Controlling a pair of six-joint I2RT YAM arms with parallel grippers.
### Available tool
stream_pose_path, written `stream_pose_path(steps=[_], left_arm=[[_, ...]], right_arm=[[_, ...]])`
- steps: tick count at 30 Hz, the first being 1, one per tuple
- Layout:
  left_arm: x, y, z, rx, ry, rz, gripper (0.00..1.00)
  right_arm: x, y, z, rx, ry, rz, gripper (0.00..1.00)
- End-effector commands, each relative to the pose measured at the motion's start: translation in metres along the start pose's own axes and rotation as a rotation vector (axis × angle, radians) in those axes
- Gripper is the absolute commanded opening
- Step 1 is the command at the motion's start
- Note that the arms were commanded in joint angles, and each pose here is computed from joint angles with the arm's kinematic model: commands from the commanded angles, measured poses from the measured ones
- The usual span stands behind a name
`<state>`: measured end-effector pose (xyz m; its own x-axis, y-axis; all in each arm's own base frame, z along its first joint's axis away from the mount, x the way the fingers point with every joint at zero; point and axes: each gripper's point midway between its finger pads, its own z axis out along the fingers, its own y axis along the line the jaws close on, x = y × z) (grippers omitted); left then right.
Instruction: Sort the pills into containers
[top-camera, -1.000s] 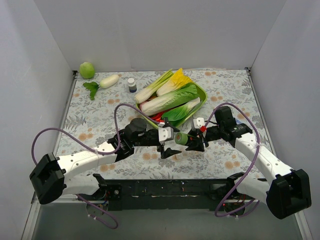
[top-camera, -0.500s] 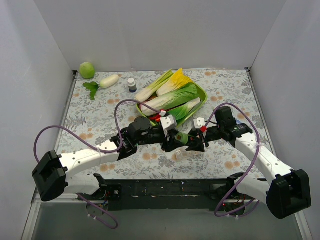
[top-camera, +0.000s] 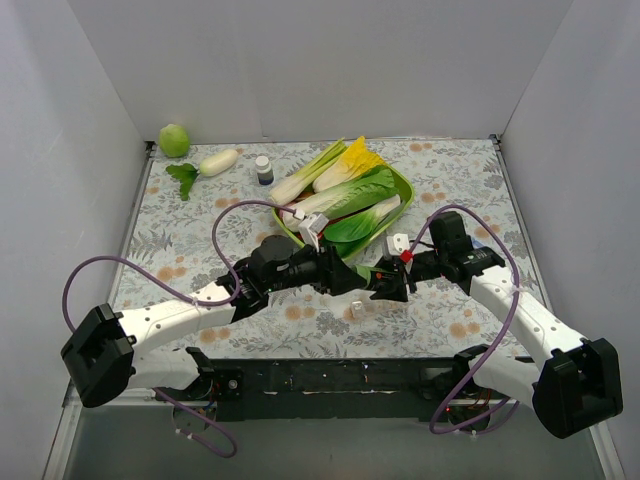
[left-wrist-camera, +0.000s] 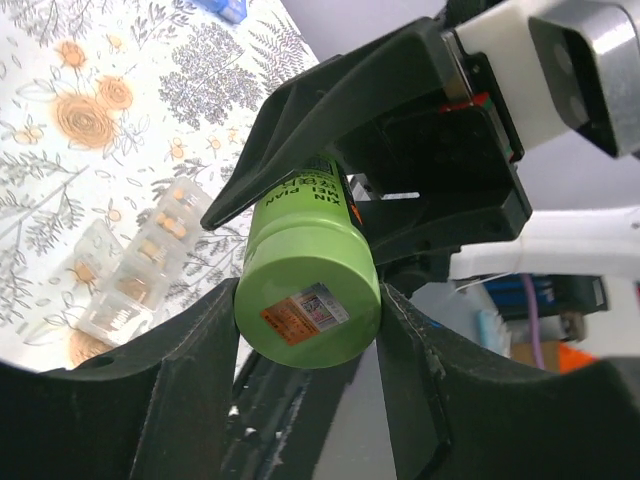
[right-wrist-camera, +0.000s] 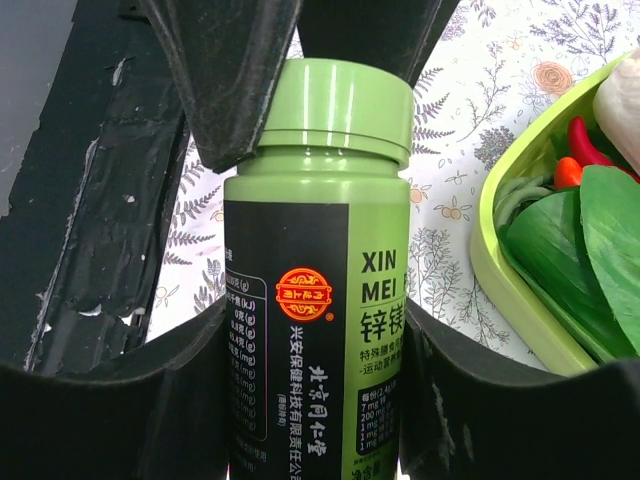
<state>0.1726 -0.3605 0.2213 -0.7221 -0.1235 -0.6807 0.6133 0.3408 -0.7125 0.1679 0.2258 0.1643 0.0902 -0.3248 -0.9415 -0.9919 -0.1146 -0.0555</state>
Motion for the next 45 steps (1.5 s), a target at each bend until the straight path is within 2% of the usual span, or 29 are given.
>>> stream_pose_path(steps=[1, 5, 9, 12, 14, 16, 17, 23, 24, 26, 27, 28, 30, 31, 34, 35, 38, 39, 42, 45], left_arm=[[-0.04, -0.021, -0.007, 0.008, -0.119, -0.224, 0.0], [-0.048, -0.012, -0.002, -0.099, -0.128, -0.385, 0.0], [-0.042, 0.005, 0.0, -0.277, -0.08, -0.571, 0.0], [-0.047, -0.003, 0.001, -0.268, -0.077, -0.636, 0.0], [-0.05, -0.007, 0.001, -0.248, -0.075, -0.642, 0.23], [-0.056, -0.008, -0.001, -0.242, -0.085, -0.625, 0.37], [-0.059, -0.008, -0.002, -0.239, -0.091, -0.616, 0.52], [-0.073, -0.007, -0.019, -0.196, -0.142, -0.527, 0.78], [-0.076, -0.006, -0.021, -0.188, -0.149, -0.518, 0.86], [-0.075, -0.011, -0.027, -0.153, -0.13, -0.464, 0.9], [-0.077, -0.012, -0.029, -0.135, -0.132, -0.419, 0.91], [-0.072, -0.01, -0.032, -0.125, -0.114, -0.305, 0.95], [-0.062, -0.021, -0.041, -0.045, -0.057, -0.084, 0.97], [-0.056, -0.018, -0.045, -0.02, -0.031, 0.107, 0.98], [-0.024, -0.023, -0.061, 0.114, 0.051, 0.38, 0.98], [-0.012, -0.01, -0.064, 0.119, 0.068, 0.511, 0.98], [-0.018, -0.022, -0.073, 0.21, -0.05, 0.834, 0.98], [-0.019, -0.023, -0.073, 0.227, -0.083, 0.889, 0.98], [-0.029, -0.023, -0.062, 0.232, -0.086, 0.974, 0.98], [-0.03, -0.022, -0.046, 0.258, -0.06, 0.992, 0.98]], right_arm=[[-0.01, -0.003, -0.003, 0.009, -0.023, -0.057, 0.02], [-0.009, -0.003, -0.003, 0.013, -0.021, -0.057, 0.02], [-0.009, -0.004, -0.003, 0.012, -0.022, -0.052, 0.02], [-0.009, -0.005, -0.003, 0.015, -0.022, -0.05, 0.02], [-0.01, -0.005, -0.003, 0.016, -0.022, -0.052, 0.02], [-0.01, -0.005, -0.004, 0.018, -0.022, -0.051, 0.02], [-0.009, -0.004, -0.004, 0.019, -0.021, -0.049, 0.02], [-0.011, -0.004, -0.004, 0.02, -0.029, -0.057, 0.02], [-0.011, -0.004, -0.004, 0.02, -0.029, -0.057, 0.02], [-0.011, -0.004, -0.004, 0.02, -0.029, -0.055, 0.02], [-0.011, -0.004, -0.004, 0.022, -0.029, -0.056, 0.02], [-0.011, -0.005, -0.005, 0.023, -0.029, -0.056, 0.02], [-0.011, -0.005, -0.006, 0.026, -0.031, -0.058, 0.02], [-0.011, -0.004, -0.005, 0.023, -0.031, -0.057, 0.02], [-0.012, -0.003, -0.005, 0.018, -0.038, -0.056, 0.02], [-0.013, -0.003, -0.005, 0.014, -0.043, -0.057, 0.02], [-0.014, -0.004, -0.005, 0.012, -0.043, -0.052, 0.02], [-0.014, -0.004, -0.005, 0.011, -0.042, -0.051, 0.02], [-0.013, -0.004, -0.005, 0.012, -0.039, -0.048, 0.02], [-0.012, -0.004, -0.005, 0.014, -0.038, -0.049, 0.02]])
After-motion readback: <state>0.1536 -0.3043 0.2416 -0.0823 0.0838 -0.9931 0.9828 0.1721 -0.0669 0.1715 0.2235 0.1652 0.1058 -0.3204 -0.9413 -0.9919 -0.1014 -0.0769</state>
